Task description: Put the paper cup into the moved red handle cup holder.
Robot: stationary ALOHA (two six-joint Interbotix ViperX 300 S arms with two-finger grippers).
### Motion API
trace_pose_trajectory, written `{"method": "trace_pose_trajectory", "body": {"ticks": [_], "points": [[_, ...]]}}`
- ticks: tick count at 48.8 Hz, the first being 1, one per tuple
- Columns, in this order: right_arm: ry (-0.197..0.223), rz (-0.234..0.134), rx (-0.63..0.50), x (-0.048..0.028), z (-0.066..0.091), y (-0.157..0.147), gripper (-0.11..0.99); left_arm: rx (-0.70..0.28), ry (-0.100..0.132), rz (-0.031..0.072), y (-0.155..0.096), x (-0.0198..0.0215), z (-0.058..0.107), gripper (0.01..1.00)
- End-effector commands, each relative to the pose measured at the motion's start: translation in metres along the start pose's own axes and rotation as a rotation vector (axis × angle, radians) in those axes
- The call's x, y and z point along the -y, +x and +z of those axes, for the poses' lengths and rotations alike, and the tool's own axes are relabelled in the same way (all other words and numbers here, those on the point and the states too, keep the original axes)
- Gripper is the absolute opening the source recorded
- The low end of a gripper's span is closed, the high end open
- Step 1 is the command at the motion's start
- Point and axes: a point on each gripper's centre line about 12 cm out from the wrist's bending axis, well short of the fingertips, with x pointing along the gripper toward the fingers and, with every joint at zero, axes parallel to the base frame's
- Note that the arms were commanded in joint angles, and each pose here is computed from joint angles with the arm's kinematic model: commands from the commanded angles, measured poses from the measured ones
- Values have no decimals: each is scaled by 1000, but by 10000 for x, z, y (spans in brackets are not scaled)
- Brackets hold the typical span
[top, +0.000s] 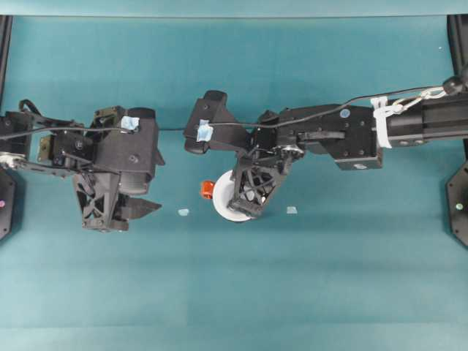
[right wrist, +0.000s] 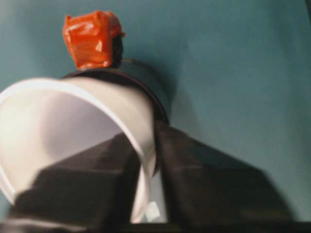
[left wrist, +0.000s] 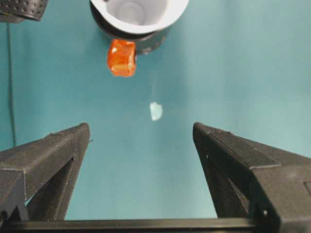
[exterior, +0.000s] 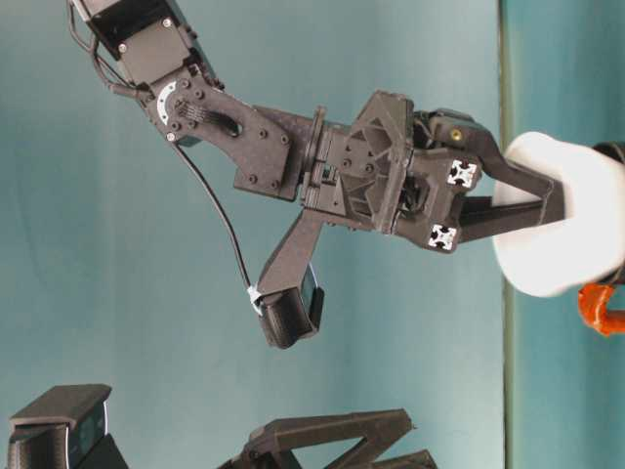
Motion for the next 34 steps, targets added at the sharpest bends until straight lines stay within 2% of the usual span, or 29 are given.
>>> {"method": "trace_pose_trajectory", "body": {"ticks": [1, 5, 13, 17, 34], "points": [[-12, 10, 21, -45, 47, -59, 71, 23, 1, 2, -42, 0, 48, 945], [-13, 12, 25, -61, 54, -72, 244, 23, 1, 2, -42, 0, 48, 945], [-40, 15, 41, -129, 69, -109, 731, 23, 1, 2, -42, 0, 48, 945], [-52, 20, 51, -161, 81, -132, 917, 23, 1, 2, -42, 0, 48, 945], [-52, 25, 51, -216, 92, -183, 895, 21, 1, 1, -42, 0, 46, 945]]}}
